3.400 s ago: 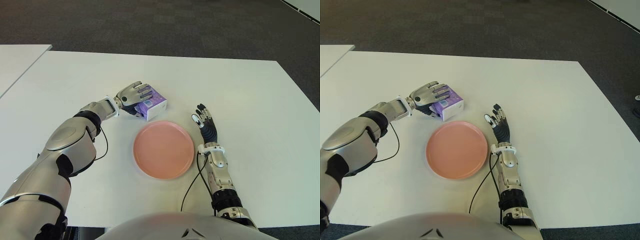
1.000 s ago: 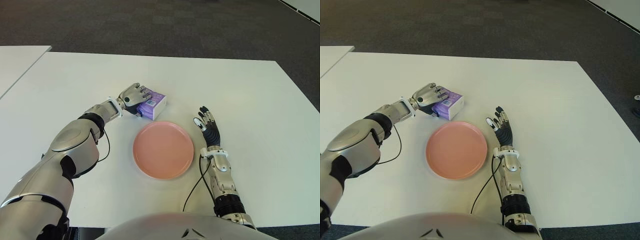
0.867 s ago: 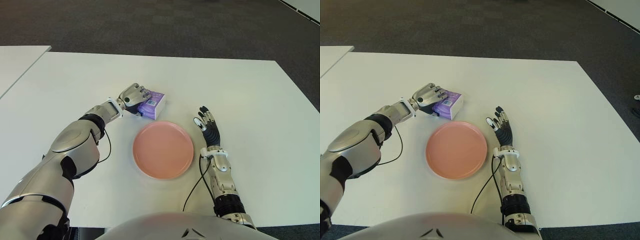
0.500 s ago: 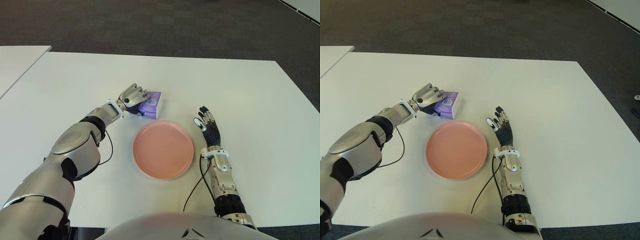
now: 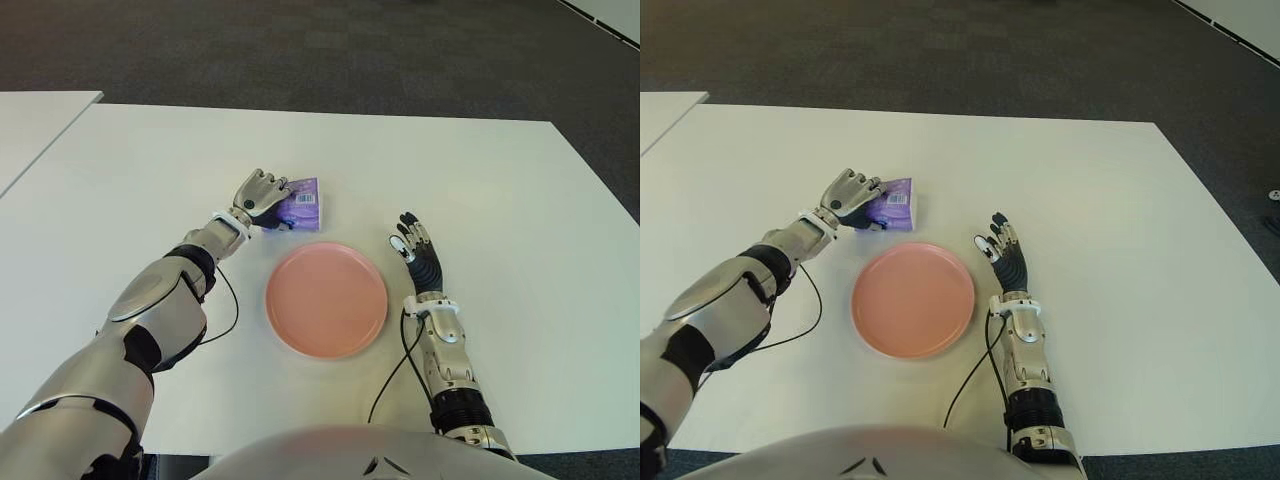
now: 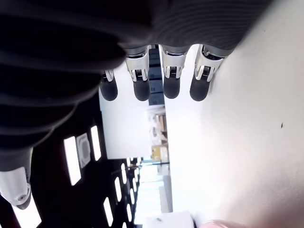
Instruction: Put the tissue paper into the plate.
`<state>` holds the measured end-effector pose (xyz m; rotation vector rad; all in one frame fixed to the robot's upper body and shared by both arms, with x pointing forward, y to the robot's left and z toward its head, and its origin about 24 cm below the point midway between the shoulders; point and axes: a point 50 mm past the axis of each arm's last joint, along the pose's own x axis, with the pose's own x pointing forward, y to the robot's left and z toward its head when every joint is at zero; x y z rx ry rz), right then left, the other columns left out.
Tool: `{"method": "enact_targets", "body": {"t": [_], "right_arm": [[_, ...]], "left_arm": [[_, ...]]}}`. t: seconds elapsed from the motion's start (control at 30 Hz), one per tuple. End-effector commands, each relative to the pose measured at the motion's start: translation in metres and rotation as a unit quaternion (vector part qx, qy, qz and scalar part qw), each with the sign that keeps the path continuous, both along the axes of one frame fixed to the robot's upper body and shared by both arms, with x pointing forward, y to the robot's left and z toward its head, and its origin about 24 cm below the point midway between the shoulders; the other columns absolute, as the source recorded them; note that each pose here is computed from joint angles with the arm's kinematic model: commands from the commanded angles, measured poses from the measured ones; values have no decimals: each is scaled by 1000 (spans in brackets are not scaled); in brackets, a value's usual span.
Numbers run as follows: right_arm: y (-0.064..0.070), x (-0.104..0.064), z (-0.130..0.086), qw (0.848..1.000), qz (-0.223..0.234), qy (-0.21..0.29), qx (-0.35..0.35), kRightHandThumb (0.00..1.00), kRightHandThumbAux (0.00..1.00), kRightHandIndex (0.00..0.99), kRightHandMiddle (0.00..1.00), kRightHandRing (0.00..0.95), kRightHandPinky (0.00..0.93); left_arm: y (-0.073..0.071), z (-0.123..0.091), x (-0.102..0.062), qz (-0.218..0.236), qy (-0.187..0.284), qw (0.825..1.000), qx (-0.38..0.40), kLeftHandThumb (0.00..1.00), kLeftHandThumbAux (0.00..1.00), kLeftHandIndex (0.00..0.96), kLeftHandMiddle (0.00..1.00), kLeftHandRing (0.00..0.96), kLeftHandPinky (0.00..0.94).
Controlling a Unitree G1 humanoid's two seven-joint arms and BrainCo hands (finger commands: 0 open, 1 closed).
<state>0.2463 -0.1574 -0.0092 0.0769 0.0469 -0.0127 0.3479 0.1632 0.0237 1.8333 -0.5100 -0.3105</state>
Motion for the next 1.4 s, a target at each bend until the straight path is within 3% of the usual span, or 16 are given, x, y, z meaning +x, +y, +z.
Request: {"method": "enact_targets", "body": {"t": [0.03,0.5,0.83,1.1,1.4], "right_arm": [[-10,-29,-44,992,-22,125,5,508,541,0,0,0,39],[-10,-29,-44,992,-17,127,4,499,541,0,0,0,35],[-11,-27,-45,991,-19,129,9,522,540,0,0,0,23],[-11,-26,-45,991,-21,129,9,527,547,0,4,0,37],[-11,-25,-45,991,-26,128,15,540,559,10,13,2,43]], "left_arm": [[8,-46,-30,45,125,991,-13,850,664,411,547,807,790],[8,-47,-31,73,137,986,-54,848,662,426,552,804,790],[11,-40,-25,108,135,977,-124,848,662,428,553,799,789],[13,-22,-12,118,118,971,-170,848,663,427,554,803,800],[14,10,5,91,65,969,-222,848,663,426,555,806,800]]}}
